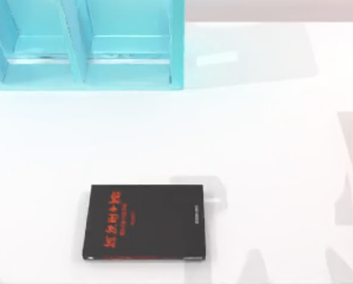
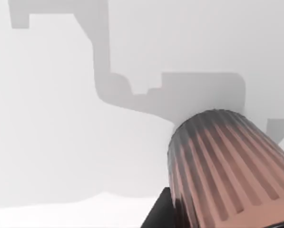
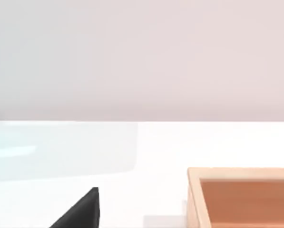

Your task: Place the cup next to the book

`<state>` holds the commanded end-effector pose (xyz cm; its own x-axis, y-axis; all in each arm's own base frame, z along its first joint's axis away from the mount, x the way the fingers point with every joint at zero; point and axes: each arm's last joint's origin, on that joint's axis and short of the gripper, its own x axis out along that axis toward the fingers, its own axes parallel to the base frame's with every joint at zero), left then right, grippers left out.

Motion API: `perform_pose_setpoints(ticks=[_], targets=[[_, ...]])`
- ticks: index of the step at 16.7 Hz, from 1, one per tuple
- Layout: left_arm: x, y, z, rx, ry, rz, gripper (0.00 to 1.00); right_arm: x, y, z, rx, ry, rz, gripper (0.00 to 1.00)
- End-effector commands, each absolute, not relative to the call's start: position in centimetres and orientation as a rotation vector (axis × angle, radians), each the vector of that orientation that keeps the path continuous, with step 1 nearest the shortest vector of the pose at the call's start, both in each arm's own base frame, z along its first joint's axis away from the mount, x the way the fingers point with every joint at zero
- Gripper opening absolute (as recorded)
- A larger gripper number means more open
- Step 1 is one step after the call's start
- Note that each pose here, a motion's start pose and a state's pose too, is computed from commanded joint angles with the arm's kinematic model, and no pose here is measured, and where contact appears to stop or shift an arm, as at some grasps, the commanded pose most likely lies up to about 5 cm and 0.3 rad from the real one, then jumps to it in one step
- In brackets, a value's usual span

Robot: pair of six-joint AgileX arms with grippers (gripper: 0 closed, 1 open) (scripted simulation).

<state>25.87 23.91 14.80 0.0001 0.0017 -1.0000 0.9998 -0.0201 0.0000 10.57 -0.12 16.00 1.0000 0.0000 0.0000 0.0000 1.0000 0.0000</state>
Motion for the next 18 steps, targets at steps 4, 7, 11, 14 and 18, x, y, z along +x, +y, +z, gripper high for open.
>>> perform_pose_setpoints(ticks=[4, 7, 11, 14, 18], targets=[[25.9, 23.9, 14.8, 1.225, 1.201, -1.223, 0.0, 10.6, -0.1, 16.0, 0.0, 0.0, 0.0, 1.0], [25.9, 23.9, 14.8, 1.225, 1.201, -1.223, 0.0, 10.6, -0.1, 16.0, 0.0, 0.0, 0.0, 1.0], [26.0, 23.9, 15.4, 1.234, 1.198, -1.221, 0.0, 10.6, -0.1, 16.0, 0.0, 0.0, 0.0, 1.0], [26.0, 24.0, 16.8, 1.229, 1.198, -1.227, 0.0, 10.6, -0.1, 16.0, 0.0, 0.0, 0.0, 1.0], [25.9, 23.9, 19.1, 1.218, 1.199, -1.237, 0.0, 10.6, -0.1, 16.0, 0.0, 0.0, 0.0, 1.0]])
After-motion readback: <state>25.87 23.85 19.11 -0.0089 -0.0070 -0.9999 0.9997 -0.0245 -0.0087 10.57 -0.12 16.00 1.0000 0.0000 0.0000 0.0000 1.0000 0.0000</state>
